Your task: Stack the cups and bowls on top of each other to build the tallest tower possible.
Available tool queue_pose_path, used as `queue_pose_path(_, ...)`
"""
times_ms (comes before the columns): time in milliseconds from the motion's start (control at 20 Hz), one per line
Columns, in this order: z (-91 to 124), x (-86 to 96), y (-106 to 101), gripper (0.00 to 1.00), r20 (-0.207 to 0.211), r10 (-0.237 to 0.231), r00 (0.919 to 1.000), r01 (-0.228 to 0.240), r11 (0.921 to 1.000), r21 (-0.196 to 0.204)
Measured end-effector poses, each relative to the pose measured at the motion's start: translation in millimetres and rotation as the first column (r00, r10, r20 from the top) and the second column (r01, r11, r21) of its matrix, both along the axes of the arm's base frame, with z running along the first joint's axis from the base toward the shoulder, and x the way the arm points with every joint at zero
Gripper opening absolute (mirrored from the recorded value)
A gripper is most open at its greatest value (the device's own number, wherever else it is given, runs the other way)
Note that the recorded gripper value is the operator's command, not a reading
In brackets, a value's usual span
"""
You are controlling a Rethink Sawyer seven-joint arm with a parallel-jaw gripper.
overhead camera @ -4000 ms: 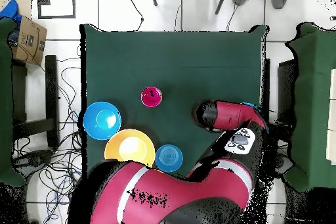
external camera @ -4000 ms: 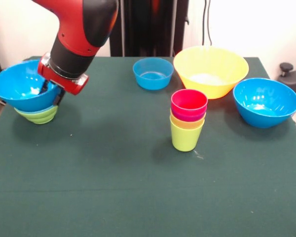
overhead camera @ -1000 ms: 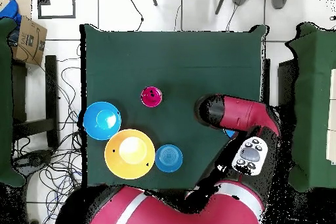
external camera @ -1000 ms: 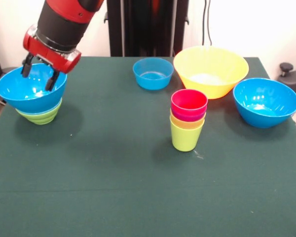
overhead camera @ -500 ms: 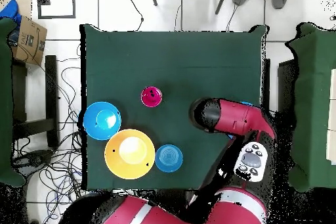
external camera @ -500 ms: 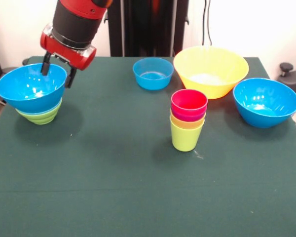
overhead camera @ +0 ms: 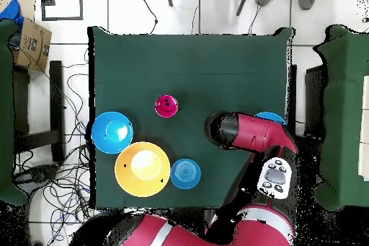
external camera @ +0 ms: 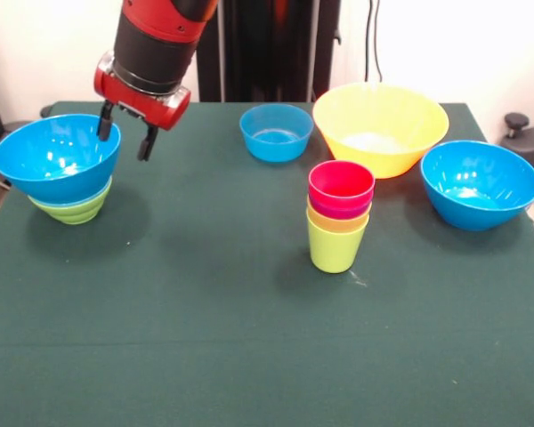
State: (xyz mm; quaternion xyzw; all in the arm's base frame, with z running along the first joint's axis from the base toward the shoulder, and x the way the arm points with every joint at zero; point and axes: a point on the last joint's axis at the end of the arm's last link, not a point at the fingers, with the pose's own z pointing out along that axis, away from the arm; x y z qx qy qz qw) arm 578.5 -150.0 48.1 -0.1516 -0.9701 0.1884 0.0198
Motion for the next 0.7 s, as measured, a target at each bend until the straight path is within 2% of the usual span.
queue_pose_path(700,-7,-13.2,9,1.0,-0.036,-0.009,0.9993,0.009,0.9997,0.021)
